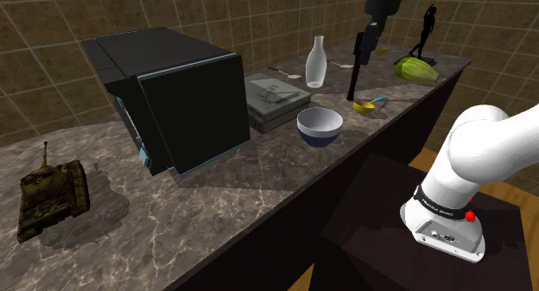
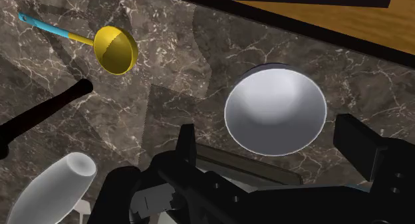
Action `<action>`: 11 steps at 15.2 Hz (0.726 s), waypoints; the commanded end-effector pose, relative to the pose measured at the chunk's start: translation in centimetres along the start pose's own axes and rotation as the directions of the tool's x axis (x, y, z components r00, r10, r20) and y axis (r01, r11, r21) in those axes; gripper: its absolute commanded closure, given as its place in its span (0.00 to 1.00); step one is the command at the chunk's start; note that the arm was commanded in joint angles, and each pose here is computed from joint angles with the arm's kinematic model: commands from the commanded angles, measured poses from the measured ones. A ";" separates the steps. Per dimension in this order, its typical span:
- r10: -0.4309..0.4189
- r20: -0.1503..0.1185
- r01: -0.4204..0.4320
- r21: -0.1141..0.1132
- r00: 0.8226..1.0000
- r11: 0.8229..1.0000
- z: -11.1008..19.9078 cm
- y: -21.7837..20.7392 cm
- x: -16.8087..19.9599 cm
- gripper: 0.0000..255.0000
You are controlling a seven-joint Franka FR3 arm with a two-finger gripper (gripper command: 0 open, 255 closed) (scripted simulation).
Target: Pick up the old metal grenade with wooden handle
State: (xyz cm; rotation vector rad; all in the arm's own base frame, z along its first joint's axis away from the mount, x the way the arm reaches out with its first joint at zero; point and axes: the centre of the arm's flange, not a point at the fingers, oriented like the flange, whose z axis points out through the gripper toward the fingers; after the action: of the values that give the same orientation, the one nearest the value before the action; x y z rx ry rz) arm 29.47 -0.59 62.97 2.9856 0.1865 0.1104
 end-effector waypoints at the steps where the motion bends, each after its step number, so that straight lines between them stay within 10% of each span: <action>1: 0.000 0.000 0.000 0.000 1.000 1.000 0.0 0.0 0.0 0.00; 11: 0.022 0.039 -0.025 0.064 0.999 0.998 1.5 13.6 4.3 0.00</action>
State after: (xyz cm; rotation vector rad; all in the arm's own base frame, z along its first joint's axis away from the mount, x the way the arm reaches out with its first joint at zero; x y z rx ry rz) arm 34.77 -12.26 63.86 3.0461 0.1565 0.0564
